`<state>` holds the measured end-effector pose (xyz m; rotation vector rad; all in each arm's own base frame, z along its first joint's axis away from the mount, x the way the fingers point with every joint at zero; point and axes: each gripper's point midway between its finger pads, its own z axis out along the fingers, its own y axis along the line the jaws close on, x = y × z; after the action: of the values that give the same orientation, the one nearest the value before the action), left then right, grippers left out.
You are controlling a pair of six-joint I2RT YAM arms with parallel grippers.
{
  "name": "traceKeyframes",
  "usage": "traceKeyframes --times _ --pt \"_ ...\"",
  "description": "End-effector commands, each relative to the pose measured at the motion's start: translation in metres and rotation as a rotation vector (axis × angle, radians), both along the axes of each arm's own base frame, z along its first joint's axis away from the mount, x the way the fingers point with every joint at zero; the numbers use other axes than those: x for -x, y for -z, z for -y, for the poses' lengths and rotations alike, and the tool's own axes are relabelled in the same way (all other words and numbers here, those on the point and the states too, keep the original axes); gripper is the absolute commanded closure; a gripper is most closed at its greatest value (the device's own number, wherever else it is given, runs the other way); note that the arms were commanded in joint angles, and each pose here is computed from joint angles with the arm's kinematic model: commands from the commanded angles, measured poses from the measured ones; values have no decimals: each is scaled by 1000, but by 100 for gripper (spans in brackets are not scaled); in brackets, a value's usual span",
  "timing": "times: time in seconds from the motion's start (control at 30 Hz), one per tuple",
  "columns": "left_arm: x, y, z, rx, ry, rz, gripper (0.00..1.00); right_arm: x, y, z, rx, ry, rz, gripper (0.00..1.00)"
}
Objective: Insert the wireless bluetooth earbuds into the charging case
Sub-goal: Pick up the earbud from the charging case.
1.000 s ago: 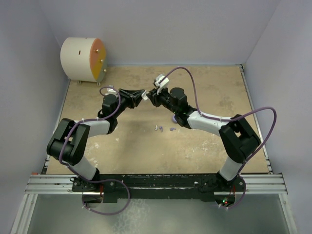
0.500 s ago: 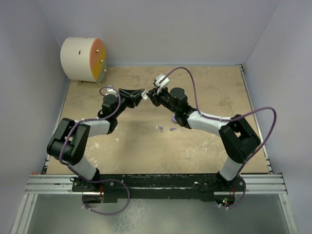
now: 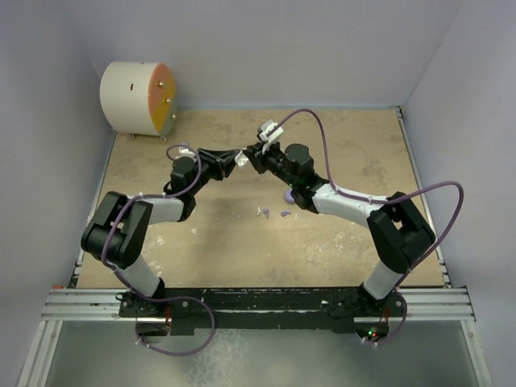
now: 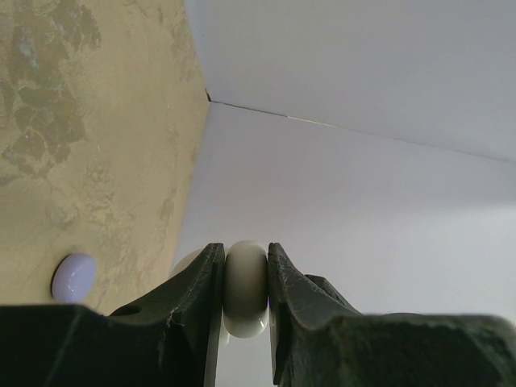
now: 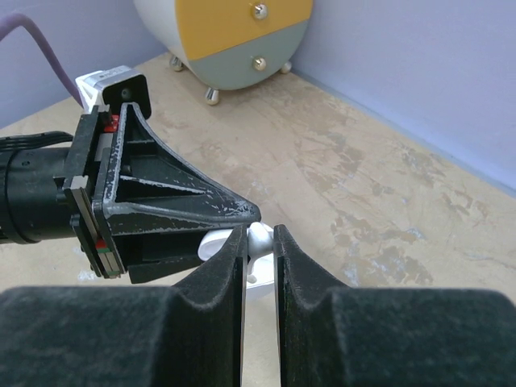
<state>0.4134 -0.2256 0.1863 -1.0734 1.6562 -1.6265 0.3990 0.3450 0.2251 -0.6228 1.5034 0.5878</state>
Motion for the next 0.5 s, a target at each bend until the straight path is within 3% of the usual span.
traceKeyframes --times 0.0,0.47 --pt "-5 -21 3 36 -8 68 100 -1 -39 6 -60 25 88 83" --pt "-11 -25 5 48 -6 82 100 0 -41 7 -64 27 95 83"
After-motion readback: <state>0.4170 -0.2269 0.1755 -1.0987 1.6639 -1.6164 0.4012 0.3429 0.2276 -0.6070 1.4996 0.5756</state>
